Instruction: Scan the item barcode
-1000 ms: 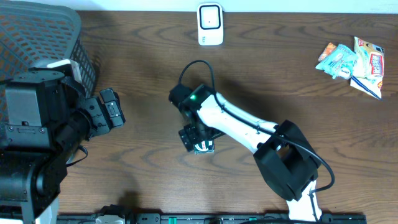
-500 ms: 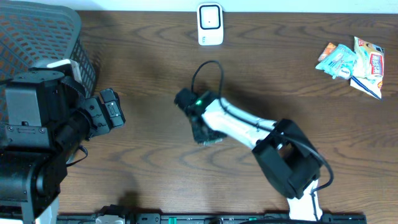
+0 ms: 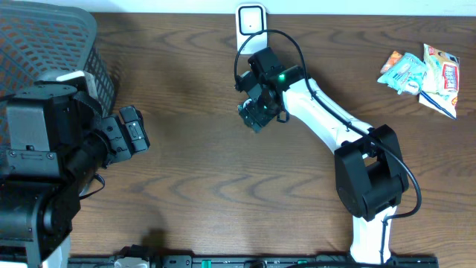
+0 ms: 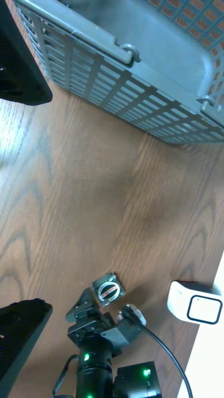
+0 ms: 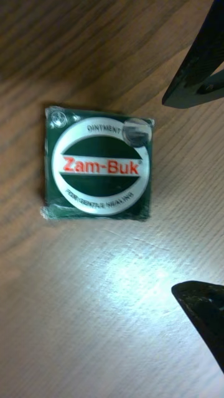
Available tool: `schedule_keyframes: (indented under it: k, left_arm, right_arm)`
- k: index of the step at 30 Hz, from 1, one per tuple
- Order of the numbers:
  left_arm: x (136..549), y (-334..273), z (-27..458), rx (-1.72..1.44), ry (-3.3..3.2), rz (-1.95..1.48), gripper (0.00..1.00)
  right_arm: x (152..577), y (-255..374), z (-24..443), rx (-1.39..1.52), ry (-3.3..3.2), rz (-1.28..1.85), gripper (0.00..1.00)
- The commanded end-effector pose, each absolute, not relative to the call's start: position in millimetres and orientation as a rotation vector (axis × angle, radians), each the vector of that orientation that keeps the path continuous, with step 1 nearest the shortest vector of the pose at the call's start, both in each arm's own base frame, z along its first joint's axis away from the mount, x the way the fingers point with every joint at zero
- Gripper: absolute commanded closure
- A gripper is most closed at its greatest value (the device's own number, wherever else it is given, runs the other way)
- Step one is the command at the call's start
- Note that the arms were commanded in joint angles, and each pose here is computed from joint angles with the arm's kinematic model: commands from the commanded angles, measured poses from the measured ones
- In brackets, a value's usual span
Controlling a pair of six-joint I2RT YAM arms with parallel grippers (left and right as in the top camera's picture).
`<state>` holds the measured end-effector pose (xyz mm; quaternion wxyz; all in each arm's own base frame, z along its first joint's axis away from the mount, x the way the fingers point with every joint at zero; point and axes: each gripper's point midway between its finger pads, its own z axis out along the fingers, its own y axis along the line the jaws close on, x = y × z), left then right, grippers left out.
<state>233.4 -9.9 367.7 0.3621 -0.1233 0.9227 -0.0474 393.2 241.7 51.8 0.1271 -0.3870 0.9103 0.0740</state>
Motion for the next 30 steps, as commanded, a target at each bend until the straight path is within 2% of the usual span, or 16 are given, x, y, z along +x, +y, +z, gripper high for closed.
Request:
schedule_keyframes:
  k: [1,5,7,10,12,17,24,29,30]
  left_arm:
    - [232.5,-8.4,369.8,-0.320,2.370,-0.115,0.03]
    - [232.5,-8.3,369.9,-0.320,2.369,-0.115,0.02]
    - [232.5,-8.4,369.9,-0.320,2.370,-0.115,0.02]
    - [232.5,-8.4,369.9,-0.320,2.370,-0.115,0.02]
    - [232.5,-8.4,369.8,-0.320,2.370,-0.115,0.02]
    - [232.5,-8.4,369.9,-0.320,2.370,-0.115,0.02]
    - [232.5,-8.4,369.9,-0.320,2.370,-0.115,0.02]
    - [232.5,-8.4,369.9,-0.320,2.370,-0.115,0.02]
    - [232.5,-8.4,369.8,-0.320,2.370,-0.115,0.02]
  right_arm:
    - [394.6,243.3,54.3,-1.103,2.649,0.254,0.18]
    - [409.6,252.2,60.0,-0.306,2.830,0.391,0.18]
    - [415.0,255.2,62.1,0.069,2.849,0.452,0.06]
    - [418.2,249.3,60.4,0.514,2.819,0.436,0.01]
    - [422.6,238.8,53.4,0.773,2.735,0.336,0.01]
    - [423.8,232.6,24.6,0.986,2.670,0.239,0.01]
    - [421.9,240.1,-9.5,1.030,2.726,0.262,0.01]
    - [422.2,239.9,-10.7,0.952,2.750,0.253,0.34]
    - [421.4,241.3,-10.8,0.919,2.768,0.262,0.36]
